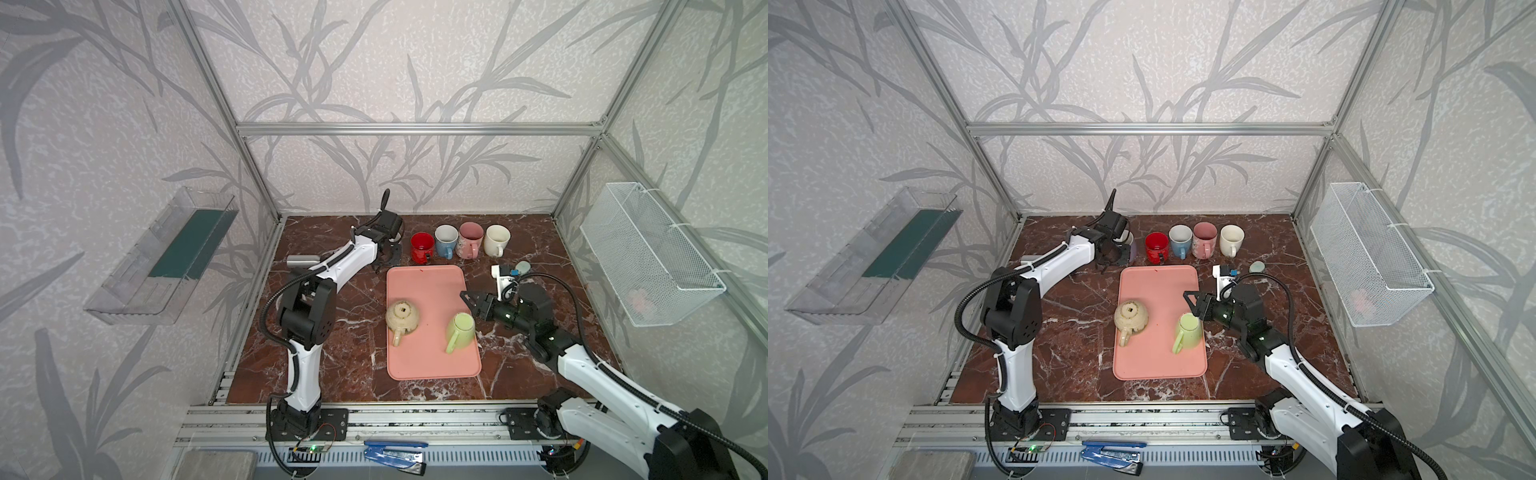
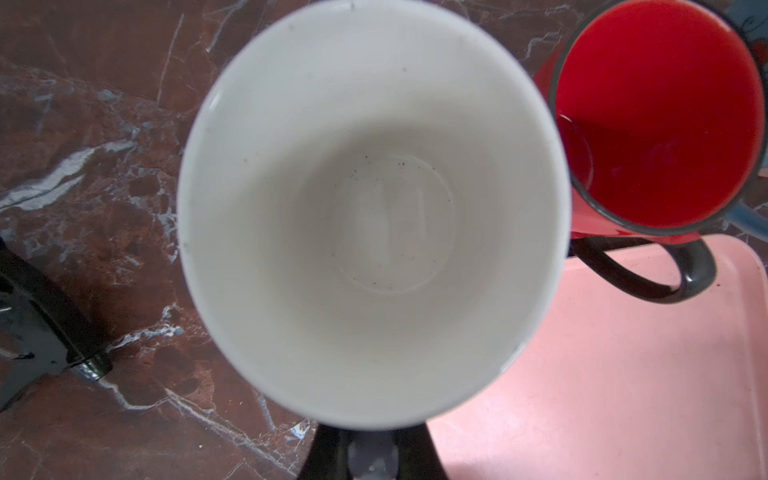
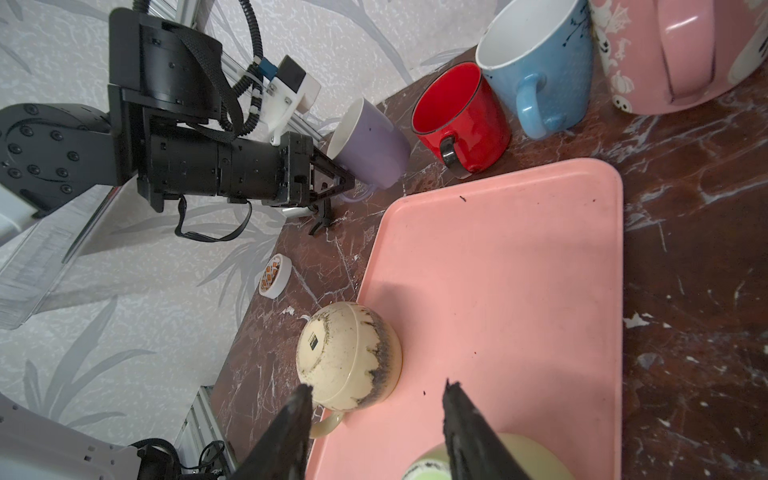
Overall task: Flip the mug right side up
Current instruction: 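Carry the lavender mug upright beyond the tray beside the red mug with the left gripper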
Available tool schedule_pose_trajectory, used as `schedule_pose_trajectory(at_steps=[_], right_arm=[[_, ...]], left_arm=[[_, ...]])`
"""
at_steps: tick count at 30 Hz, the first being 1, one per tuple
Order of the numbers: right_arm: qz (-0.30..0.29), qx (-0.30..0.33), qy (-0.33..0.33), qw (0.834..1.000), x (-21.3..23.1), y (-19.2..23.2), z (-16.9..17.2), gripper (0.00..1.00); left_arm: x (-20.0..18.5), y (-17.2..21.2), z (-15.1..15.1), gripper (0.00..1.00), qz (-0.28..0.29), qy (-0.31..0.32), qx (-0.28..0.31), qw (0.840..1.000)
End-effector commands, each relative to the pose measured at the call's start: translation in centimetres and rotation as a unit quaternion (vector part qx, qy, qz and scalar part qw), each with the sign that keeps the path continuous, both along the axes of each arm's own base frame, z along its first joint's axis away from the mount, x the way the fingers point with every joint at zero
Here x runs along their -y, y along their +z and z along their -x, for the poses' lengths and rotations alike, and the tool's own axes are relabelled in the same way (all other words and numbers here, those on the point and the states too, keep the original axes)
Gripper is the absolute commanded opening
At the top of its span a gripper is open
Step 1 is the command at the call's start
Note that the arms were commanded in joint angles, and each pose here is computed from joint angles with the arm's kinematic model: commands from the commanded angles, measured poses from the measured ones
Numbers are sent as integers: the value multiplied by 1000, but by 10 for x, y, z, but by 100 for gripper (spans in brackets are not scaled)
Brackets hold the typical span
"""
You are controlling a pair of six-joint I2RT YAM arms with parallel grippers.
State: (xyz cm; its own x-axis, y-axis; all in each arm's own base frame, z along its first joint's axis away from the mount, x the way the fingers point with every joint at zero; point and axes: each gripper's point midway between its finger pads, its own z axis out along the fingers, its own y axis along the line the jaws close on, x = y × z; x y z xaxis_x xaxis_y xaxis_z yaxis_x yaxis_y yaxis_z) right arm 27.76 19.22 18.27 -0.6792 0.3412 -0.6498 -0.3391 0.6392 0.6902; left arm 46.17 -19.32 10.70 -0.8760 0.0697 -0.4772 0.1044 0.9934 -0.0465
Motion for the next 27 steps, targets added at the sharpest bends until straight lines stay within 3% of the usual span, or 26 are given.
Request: schedule_pose_trajectory(at_steps=[1,27], right_arm=[[-1,18,-1,1000,0,5,-2,51],[-7,7,5,1000,-4,-2,-3,51]], left_arm=[[8,20,-17,0,19,0,31,999],[19,-9,-29,0,9,-6,-9,1000]])
